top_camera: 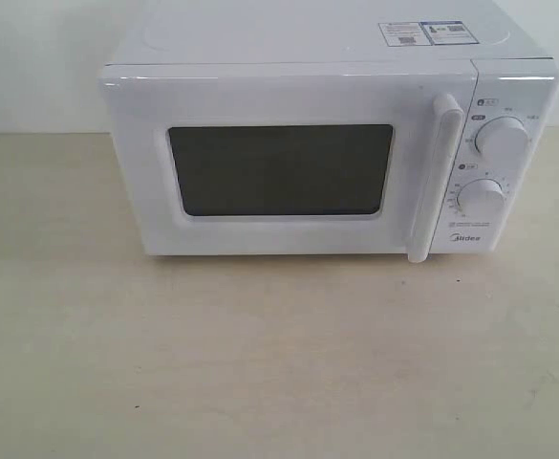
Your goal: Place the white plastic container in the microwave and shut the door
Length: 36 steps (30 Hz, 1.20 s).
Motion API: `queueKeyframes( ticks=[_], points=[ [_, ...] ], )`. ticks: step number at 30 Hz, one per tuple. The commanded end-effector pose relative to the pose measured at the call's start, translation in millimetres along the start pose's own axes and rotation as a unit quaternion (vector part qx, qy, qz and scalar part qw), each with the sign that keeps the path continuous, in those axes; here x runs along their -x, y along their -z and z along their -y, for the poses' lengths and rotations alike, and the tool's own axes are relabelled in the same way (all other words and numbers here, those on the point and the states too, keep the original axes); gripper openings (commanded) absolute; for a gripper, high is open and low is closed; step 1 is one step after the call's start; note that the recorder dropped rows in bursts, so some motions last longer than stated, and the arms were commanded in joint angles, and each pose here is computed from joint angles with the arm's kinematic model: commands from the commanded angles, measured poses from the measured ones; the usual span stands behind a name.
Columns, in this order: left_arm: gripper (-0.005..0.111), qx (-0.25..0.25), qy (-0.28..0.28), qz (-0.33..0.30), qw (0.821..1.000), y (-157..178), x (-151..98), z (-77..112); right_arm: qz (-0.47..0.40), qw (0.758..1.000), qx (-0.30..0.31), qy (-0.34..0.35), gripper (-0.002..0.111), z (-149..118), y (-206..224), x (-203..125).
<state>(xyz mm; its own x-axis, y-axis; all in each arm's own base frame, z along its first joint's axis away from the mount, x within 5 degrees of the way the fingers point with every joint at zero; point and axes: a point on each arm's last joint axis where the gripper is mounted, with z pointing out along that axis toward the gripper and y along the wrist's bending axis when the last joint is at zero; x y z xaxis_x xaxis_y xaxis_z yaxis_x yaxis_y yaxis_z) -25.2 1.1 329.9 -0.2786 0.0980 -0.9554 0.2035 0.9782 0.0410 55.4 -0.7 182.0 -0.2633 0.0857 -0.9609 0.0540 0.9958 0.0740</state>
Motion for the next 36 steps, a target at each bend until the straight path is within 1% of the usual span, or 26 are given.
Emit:
queueKeyframes(
  ticks=[1, 19, 20, 22, 24, 25, 26, 28, 30, 33, 36],
  points=[
    [0.004, -0.001, 0.005, -0.002, 1.000, -0.5, -1.6, 0.0, 0.008, 1.000, -0.001, 0.001, 0.000, 0.2, 0.5, 1.0],
    [0.004, 0.001, 0.001, 0.003, 1.000, -0.5, -0.6, -0.4, 0.009, 1.000, -0.001, 0.001, 0.000, 0.3, 0.5, 1.2],
    [0.004, 0.004, -0.004, 0.017, 1.000, -1.6, 1.4, -0.9, 0.009, 1.000, -0.001, 0.001, 0.000, 0.3, 0.5, 1.2],
    [0.004, 0.006, -0.001, 0.083, 0.997, -6.9, 10.0, -1.1, 0.009, 1.000, -0.001, 0.001, 0.000, 0.3, 0.5, 1.2],
    [0.004, 0.014, 0.009, 0.172, 0.985, -13.9, 19.9, -1.1, 0.009, 1.000, -0.001, 0.001, 0.000, 0.3, 0.5, 1.2],
    [0.004, 0.021, 0.013, 0.208, 0.978, -19.6, 21.2, -1.6, 0.009, 1.000, -0.001, 0.001, 0.000, 0.3, 0.5, 1.2],
    [0.004, 0.028, 0.016, 0.231, 0.972, -24.8, 20.4, -2.2, 0.009, 1.000, -0.001, 0.001, 0.000, 0.3, 0.5, 1.2],
    [0.004, 0.040, 0.025, 0.260, 0.965, -41.0, 11.0, -3.7, 0.009, 1.000, -0.001, 0.001, 0.000, 0.3, 0.5, 1.2],
    [0.004, 0.049, 0.031, 0.247, 0.967, -59.5, -7.1, -5.1, 0.009, 1.000, -0.001, 0.001, 0.000, 0.3, 0.5, 1.2],
    [0.004, 0.053, 0.036, 0.210, 0.976, -85.2, -39.5, -6.1, 0.009, 1.000, -0.001, 0.001, 0.000, 0.3, 0.5, 1.2],
    [0.004, 0.056, 0.039, 0.194, 0.979, -101.9, -65.4, -6.6, 0.009, 1.000, -0.001, 0.001, 0.000, 0.3, 0.5, 1.2]
  ],
)
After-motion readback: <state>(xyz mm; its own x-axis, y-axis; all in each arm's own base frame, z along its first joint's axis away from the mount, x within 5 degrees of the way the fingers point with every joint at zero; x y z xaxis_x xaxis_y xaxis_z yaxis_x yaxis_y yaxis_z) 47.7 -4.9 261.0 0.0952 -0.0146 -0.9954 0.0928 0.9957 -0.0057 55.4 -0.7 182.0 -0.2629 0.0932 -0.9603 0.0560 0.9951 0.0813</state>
